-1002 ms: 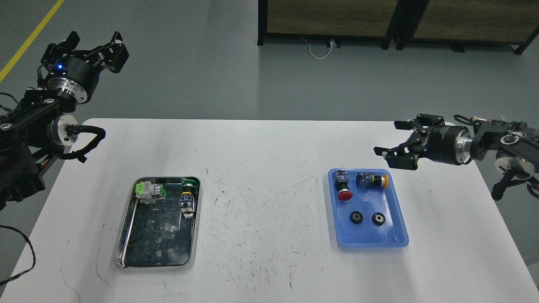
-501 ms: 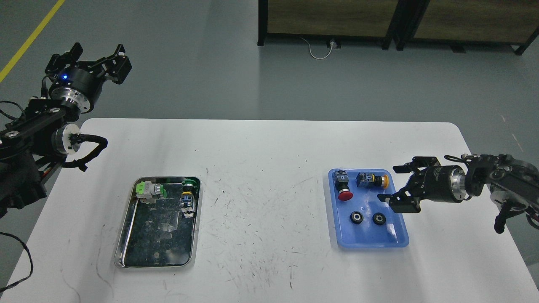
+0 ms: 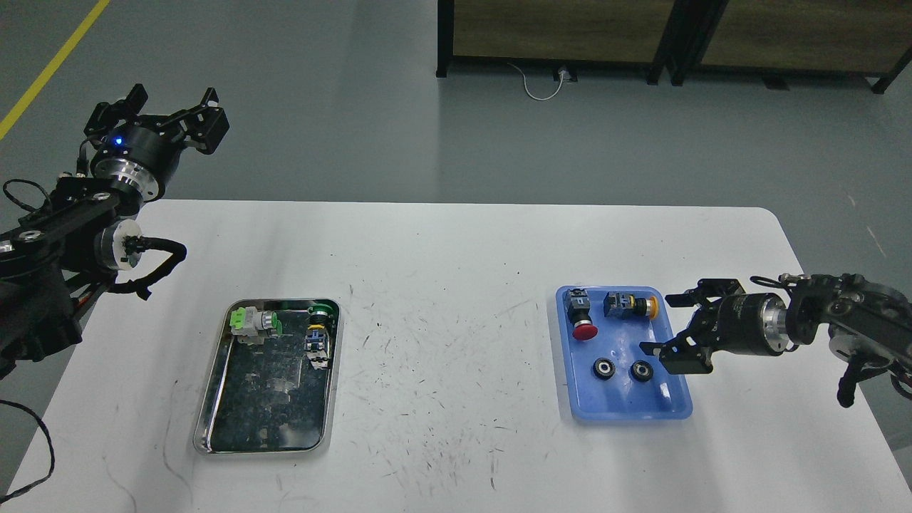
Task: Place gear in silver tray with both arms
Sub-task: 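Move the right gripper down to the black gear in the blue tray, then close the right gripper on the black gear nearest the robot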
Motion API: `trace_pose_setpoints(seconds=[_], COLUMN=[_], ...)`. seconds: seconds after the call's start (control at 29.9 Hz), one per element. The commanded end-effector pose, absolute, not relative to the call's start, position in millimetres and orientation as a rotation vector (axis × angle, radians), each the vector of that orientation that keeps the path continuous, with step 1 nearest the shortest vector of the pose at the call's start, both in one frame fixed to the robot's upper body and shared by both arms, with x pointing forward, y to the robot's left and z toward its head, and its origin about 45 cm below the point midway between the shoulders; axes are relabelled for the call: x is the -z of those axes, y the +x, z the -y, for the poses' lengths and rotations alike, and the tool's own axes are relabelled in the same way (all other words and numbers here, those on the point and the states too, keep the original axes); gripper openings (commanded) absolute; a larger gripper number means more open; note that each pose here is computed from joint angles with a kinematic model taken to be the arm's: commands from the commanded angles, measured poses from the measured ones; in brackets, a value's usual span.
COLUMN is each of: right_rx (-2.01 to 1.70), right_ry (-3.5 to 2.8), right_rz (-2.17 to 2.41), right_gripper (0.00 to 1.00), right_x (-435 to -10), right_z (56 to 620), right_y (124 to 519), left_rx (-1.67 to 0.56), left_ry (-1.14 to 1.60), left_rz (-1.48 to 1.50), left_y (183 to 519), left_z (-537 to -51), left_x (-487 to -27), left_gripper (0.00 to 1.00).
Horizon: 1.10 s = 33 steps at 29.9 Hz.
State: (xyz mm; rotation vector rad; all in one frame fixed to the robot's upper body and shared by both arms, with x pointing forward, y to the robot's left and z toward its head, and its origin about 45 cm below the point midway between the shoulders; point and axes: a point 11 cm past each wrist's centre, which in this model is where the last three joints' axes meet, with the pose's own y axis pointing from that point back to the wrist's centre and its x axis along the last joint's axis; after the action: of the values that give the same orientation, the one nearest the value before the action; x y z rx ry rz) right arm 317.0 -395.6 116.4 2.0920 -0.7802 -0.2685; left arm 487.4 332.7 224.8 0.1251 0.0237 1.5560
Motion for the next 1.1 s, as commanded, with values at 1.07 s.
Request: trace_pose_setpoints(seconds=[1.07], right_rx=[0.273], right_ry=[2.024], right_rz=[0.593], right_gripper=[0.92], right_x=[-69.2], right_z=[376.5], right_y=[285.8], left_rx=[-1.578], left_ry=[0.152], left_rz=[-0.03], left_y=[481.7], left_z=[-338.9], left_x=[-213.8], left_gripper=[0.99])
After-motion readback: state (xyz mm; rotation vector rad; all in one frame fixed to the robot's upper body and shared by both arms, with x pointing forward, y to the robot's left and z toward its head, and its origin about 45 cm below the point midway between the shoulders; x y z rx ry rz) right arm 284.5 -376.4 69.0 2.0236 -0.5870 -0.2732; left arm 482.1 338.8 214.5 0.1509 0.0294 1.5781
